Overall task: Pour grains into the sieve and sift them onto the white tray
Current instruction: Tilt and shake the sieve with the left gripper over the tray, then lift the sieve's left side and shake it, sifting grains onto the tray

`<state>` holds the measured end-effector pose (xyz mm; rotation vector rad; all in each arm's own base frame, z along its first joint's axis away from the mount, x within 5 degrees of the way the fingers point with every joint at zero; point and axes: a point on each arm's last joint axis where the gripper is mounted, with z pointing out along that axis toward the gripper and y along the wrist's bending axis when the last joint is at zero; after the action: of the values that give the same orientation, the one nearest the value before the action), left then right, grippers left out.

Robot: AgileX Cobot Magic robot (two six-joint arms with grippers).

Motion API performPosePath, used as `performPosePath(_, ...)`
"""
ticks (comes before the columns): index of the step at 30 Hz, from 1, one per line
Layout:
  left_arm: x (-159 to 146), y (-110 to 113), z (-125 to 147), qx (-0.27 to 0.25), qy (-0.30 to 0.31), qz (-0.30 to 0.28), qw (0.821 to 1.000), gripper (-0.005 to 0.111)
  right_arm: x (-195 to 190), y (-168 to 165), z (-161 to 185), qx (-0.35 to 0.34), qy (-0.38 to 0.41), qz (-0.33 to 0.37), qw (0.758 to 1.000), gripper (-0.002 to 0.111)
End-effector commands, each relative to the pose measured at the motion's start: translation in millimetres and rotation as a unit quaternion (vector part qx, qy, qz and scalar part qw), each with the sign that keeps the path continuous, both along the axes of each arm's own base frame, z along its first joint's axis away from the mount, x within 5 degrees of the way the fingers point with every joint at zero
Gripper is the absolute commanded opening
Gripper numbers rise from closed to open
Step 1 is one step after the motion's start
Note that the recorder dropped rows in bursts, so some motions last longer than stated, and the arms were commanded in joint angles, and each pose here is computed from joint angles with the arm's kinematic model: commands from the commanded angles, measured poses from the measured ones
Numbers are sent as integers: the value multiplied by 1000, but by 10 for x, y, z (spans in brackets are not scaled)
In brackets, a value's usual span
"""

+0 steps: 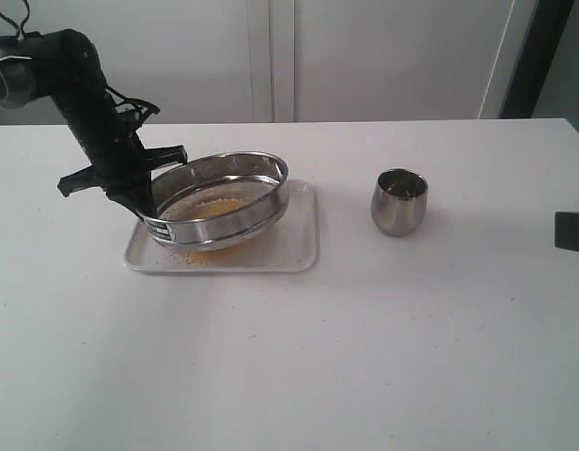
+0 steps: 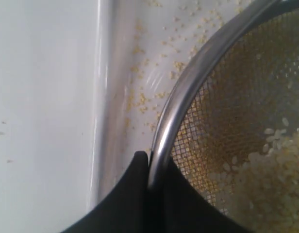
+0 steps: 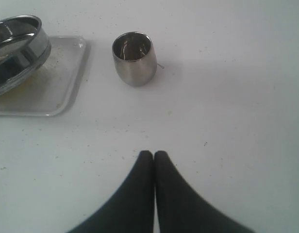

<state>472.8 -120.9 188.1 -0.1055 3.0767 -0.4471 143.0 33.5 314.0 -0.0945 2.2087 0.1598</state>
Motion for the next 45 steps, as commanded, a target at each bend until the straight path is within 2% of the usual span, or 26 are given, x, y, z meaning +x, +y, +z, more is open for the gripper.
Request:
performPosePath(1,-70,48,118,-32,39,5,999,0,-7,-16,0,-6,-5,-1,1000,0)
performPosePath(10,-16,180,117,-31,23,11,999,0,-7,-16,0,-6,-5,-1,1000,0)
performPosePath(13,-31,50,117,-29,1,-41,999,0,-7,-16,0,-6,-5,-1,1000,0)
performPosePath(17,-24,-109,119,-29,-28,-64,997,0,-7,-16,0,-6,-5,-1,1000,0)
performPosePath(20,-16,-30,96,14,-33,-78,996,0,-7,-16,0,-6,-5,-1,1000,0)
performPosePath(24,10,173,108,86,-32,-38,995,0,-7,-16,0,-6,-5,-1,1000,0)
performPosePath(26,14,179,106,82,-31,-31,996,0,-7,-16,0,-6,-5,-1,1000,0)
performPosePath(31,-35,-235,120,71,-69,-89,991,0,-7,-16,0,-6,-5,-1,1000,0)
performPosePath(34,-48,-339,123,71,-80,-98,989,0,-7,-16,0,-6,-5,-1,1000,0)
performPosePath(41,-3,-126,190,67,-75,-67,993,0,-6,-17,1,-8,-5,-1,1000,0)
performPosePath(45,9,-58,256,42,-75,-44,995,0,-6,-17,1,-8,-5,-1,1000,0)
